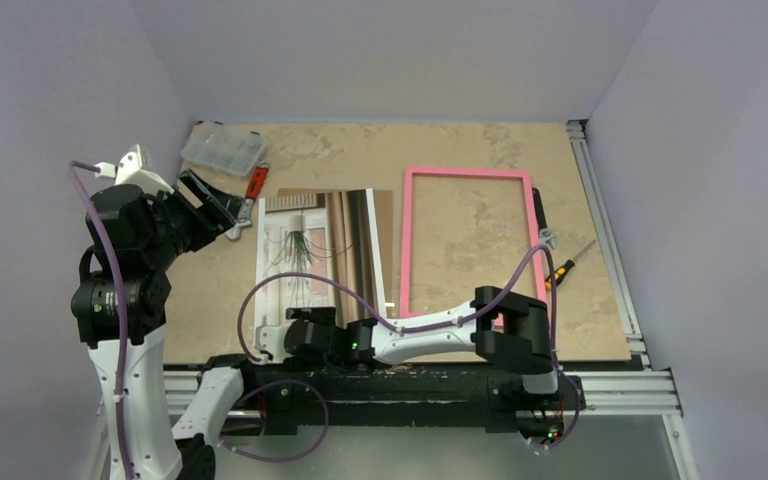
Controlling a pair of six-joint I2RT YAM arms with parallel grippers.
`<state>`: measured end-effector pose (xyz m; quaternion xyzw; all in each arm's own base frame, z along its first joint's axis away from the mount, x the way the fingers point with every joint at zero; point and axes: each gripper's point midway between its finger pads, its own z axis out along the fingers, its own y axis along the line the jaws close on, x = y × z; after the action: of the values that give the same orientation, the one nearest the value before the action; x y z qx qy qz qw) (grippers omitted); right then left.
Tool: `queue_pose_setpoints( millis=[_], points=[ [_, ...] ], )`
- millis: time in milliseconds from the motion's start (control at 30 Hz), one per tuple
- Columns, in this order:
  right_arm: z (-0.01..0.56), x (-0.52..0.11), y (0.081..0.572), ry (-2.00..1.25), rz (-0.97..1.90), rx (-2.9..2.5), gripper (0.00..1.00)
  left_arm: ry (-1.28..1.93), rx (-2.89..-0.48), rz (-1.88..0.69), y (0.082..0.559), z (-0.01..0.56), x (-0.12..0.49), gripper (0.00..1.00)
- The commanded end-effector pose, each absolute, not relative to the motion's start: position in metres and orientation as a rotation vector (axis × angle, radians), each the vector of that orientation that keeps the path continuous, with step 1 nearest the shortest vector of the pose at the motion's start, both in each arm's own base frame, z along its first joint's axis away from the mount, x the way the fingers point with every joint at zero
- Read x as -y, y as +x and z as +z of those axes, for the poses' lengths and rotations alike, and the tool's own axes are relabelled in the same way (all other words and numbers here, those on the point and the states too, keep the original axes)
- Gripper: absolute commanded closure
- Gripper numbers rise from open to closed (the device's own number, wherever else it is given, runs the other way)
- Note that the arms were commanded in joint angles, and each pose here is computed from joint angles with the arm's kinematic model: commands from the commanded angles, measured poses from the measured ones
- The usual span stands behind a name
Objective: Take the photo out of the frame
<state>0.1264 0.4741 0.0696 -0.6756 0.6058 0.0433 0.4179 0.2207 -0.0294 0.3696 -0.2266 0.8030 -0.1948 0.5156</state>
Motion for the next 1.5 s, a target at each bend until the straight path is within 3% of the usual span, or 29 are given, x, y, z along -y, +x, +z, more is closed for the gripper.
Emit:
queue_pose_setpoints(
  millis=[0,267,400,567,867,1467],
  points=[
    [0.123,-0.474,0.123,-1.459,0.258,-1.624,0.26,-0.358,-1.959,-0.622,0.232,0.375,0.060,0.31],
    [0.190,-0.391,0.151,-0.972,0.286,-1.854,0.19,-0.249,-2.014,-0.742,0.231,0.353,0.088,0.29],
    [0.226,-0.323,0.167,-0.635,0.316,-1.932,0.18,-0.152,-2.000,-0.804,0.221,0.359,0.107,0.28],
    [0.287,-0.229,0.176,-0.246,0.352,-1.871,0.09,-0.064,-1.941,-0.856,0.204,0.375,0.117,0.27],
    [0.355,-0.119,0.173,0.096,0.403,-1.762,0.07,0.061,-1.774,-0.817,0.162,0.403,0.114,0.25],
    [0.380,-0.097,0.176,0.170,0.450,-1.655,0.02,0.011,-1.748,-0.871,0.172,0.416,0.118,0.25]
  ],
)
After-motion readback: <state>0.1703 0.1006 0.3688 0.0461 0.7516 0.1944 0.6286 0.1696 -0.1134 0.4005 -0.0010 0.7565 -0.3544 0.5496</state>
